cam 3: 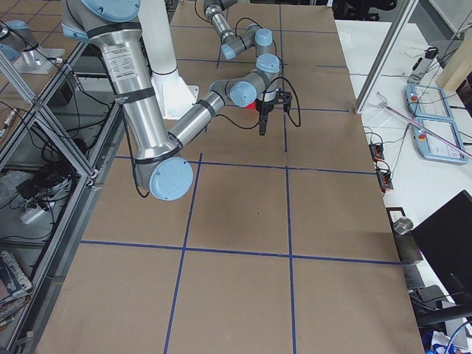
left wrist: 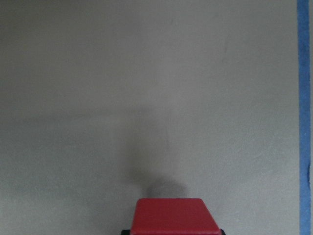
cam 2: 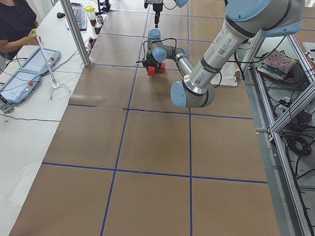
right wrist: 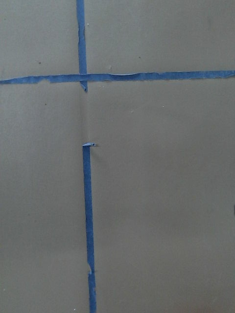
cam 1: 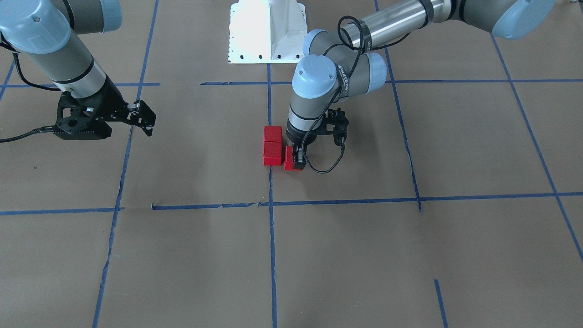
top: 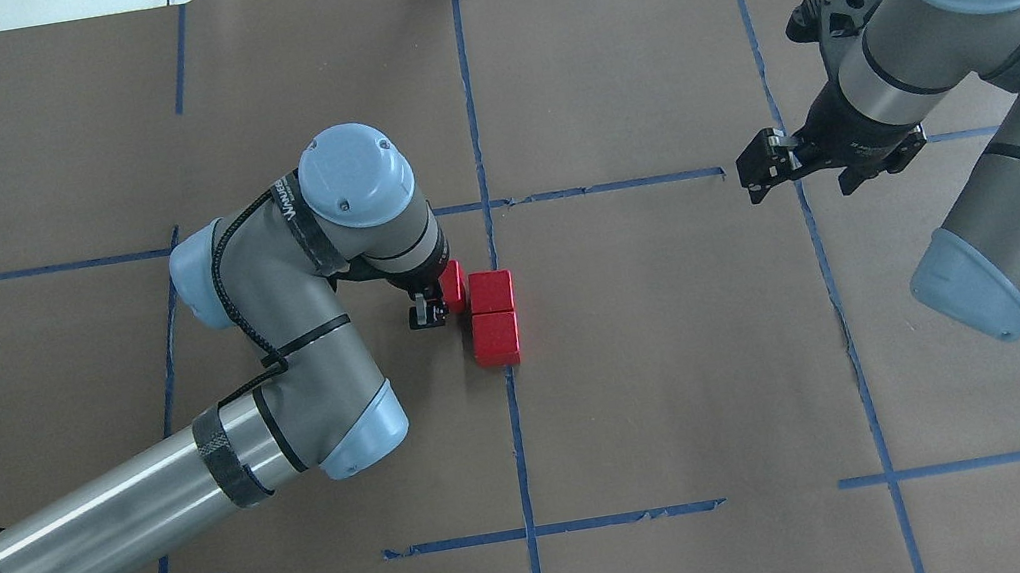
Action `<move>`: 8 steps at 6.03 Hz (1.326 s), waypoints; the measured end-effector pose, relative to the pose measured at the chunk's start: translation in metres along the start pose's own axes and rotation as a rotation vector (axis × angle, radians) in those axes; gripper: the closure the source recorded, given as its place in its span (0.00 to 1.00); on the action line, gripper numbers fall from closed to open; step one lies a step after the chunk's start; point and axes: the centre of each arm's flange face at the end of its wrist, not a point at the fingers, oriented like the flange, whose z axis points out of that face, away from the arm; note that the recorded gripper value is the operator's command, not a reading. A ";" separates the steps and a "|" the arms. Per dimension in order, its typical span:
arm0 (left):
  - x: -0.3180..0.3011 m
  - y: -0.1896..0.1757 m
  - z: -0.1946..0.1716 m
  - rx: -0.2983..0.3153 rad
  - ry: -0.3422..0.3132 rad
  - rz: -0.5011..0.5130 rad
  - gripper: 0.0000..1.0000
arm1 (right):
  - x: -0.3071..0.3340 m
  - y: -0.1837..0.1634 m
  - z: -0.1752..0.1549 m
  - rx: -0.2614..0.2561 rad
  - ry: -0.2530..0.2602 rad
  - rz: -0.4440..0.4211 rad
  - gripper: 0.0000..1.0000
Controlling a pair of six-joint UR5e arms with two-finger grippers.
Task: Form red blocks into L shape at center
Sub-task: 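Place the cube beside the farther cube of the column and release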
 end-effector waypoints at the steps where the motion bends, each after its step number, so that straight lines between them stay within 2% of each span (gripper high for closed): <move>1: 0.001 0.000 0.002 0.006 -0.003 -0.003 1.00 | 0.000 0.000 0.001 0.000 0.002 0.001 0.00; 4: -0.001 0.000 0.003 0.022 -0.023 -0.009 1.00 | 0.001 -0.001 0.002 -0.003 0.004 0.003 0.00; 6: -0.004 0.003 0.002 0.017 -0.052 -0.015 1.00 | 0.001 -0.001 0.003 -0.005 0.005 0.004 0.00; 8: -0.003 0.009 -0.002 0.012 -0.055 -0.027 1.00 | 0.001 -0.001 0.003 -0.005 0.004 0.004 0.00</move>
